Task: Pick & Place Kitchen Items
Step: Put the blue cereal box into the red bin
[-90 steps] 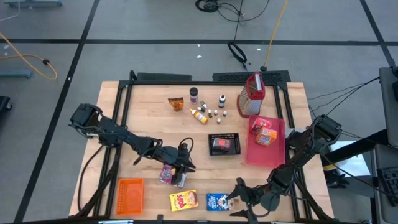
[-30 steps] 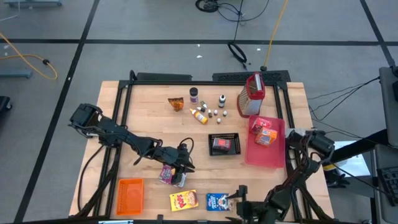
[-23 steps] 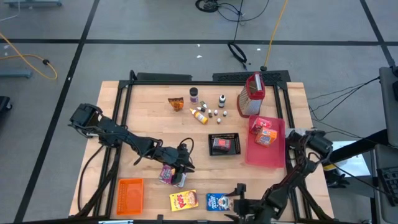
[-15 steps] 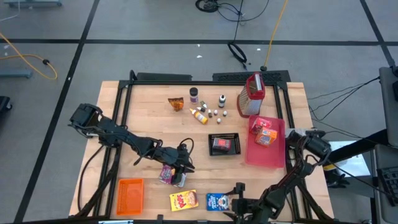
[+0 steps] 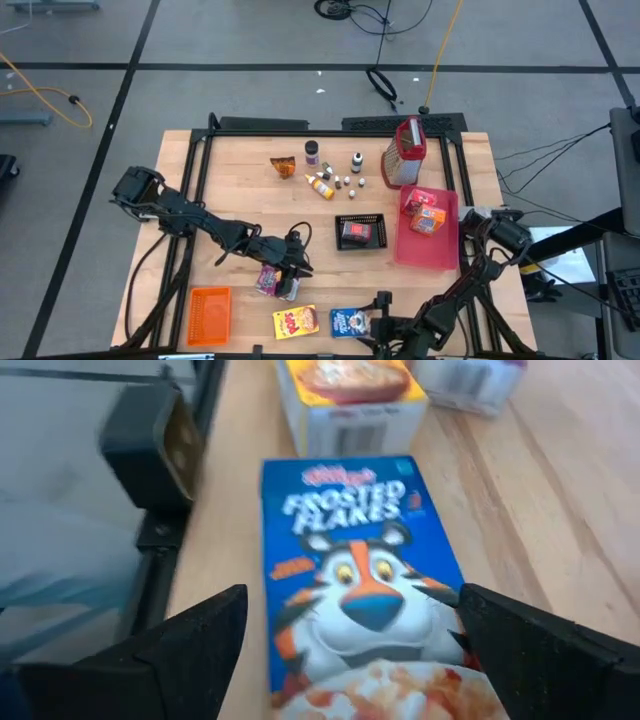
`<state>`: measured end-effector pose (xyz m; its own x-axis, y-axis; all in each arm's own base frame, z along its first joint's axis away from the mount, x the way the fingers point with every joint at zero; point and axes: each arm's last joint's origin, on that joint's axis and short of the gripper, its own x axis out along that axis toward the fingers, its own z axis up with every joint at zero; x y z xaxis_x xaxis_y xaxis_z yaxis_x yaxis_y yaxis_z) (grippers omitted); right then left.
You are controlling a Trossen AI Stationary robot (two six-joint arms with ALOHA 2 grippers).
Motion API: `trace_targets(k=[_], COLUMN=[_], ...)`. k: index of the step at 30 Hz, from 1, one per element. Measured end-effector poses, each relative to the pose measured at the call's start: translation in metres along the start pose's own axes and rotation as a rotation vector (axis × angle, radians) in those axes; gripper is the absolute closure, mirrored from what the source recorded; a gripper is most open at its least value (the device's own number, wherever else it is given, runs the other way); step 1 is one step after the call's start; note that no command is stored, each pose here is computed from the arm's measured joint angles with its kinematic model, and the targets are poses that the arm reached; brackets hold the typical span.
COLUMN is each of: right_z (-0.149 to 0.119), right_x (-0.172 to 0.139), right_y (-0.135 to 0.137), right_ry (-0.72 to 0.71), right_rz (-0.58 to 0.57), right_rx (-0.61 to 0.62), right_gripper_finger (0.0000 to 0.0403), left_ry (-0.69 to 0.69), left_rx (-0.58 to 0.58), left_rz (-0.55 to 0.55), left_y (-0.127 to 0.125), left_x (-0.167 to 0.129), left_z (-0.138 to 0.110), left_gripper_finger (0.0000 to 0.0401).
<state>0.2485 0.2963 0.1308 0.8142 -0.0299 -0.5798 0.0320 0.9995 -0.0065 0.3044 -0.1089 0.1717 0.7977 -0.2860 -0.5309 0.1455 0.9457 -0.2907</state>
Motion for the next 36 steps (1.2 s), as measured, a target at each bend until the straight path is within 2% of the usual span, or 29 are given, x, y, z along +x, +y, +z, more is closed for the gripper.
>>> trace_targets(k=[6,17,28,33,36], right_z=[0.002,0.001,0.0,-0.008,-0.011], right_x=[-0.002,0.002,0.004,0.007,0.008], right_y=[0.0,-0.006,-0.01,-0.02,-0.023], right_ry=[-0.007,0.023,0.043,0.068,0.065], right_rz=[0.01,-0.029,-0.04,-0.044,-0.059], right_rx=[-0.043,-0.05,0.023,0.101,0.107], right_gripper_finger=[0.0046,0.0046,0.0046,0.0046,0.0046], left_ry=[0.0,-0.001,-0.001,0.0,0.0], left_rx=[0.0,0.001,0.001,0.0,0.001], left_rz=[0.0,0.0,0.0,0.0,0.0], left_y=[0.0,0.0,0.0,0.0,0.0], left_x=[0.0,0.0,0.0,0.0,0.0], left_z=[0.0,0.0,0.0,0.0,0.0], left_gripper_finger=[0.032,0.032,0.032,0.032,0.032])
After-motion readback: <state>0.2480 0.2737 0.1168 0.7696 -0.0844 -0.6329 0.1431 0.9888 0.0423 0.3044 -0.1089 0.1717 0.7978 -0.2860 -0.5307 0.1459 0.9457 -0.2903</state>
